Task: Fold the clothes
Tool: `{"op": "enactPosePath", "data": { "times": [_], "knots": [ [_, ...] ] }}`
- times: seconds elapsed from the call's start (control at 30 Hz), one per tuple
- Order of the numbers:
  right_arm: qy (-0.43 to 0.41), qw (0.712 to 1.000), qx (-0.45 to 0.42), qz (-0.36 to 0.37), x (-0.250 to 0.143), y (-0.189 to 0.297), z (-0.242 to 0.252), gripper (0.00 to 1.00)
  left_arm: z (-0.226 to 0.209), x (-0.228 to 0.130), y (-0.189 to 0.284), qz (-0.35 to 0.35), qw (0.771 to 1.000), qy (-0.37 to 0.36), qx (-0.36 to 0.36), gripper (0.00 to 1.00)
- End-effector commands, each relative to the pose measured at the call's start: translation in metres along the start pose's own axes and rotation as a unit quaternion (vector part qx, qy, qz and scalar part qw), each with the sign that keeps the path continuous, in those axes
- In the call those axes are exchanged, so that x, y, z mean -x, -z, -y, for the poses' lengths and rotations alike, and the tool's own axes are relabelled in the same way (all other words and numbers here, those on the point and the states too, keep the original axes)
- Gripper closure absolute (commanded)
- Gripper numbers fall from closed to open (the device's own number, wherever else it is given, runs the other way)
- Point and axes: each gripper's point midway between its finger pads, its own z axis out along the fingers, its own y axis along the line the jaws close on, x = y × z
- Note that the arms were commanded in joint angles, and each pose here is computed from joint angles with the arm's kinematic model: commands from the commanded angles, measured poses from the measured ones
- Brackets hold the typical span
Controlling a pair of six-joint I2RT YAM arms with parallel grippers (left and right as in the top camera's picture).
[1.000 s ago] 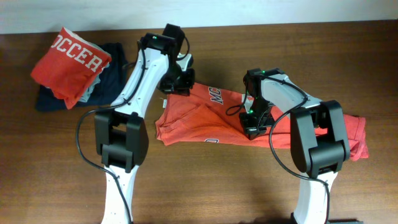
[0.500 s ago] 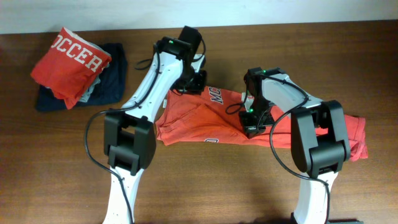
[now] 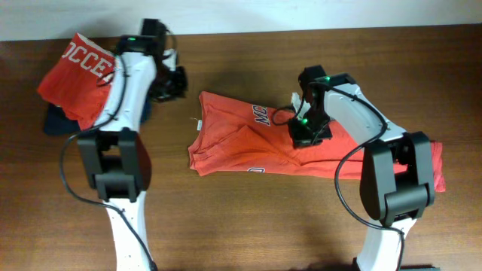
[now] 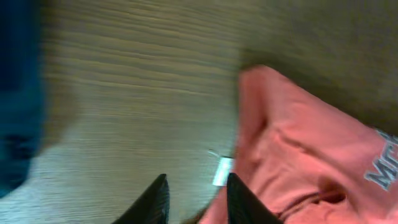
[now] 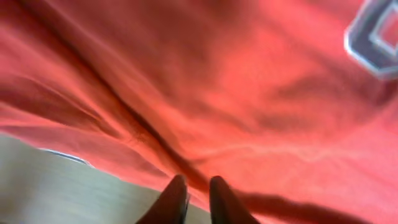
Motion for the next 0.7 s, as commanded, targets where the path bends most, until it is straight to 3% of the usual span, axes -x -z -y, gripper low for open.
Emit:
{"op": "enactPosePath", "data": {
  "times": [0.0, 0.07, 0.27, 0.3, 0.4, 0.67],
  "knots": [
    [0.080, 0.993, 0.080, 0.039, 0.013, 0.016, -0.037, 0.75, -0.009, 0.000, -0.008, -0.010, 1.000, 0.023, -0.005, 0.61],
    [0.118, 0.987, 0.091, 0.057, 0.020, 0.015, -0.049, 0.70, -0.012, 0.001, -0.008, -0.009, 1.000, 0.025, -0.005, 0.53],
    [0.187, 0.971, 0.074, 0.130, 0.054, 0.012, -0.079, 0.70, -0.018, 0.005, -0.008, 0.001, 1.000, 0.024, 0.013, 0.30],
    [0.200, 0.966, 0.074, 0.144, 0.060, 0.013, -0.087, 0.70, -0.019, 0.005, -0.008, 0.001, 1.000, 0.024, 0.016, 0.17],
    [0.229, 0.956, 0.049, 0.176, 0.074, 0.011, -0.102, 0.70, -0.020, 0.006, -0.008, 0.002, 1.000, 0.024, 0.020, 0.01],
    [0.246, 0.954, 0.002, 0.173, 0.078, -0.009, -0.107, 0.67, -0.020, 0.005, -0.008, 0.002, 1.000, 0.024, 0.020, 0.01]
  ]
}}
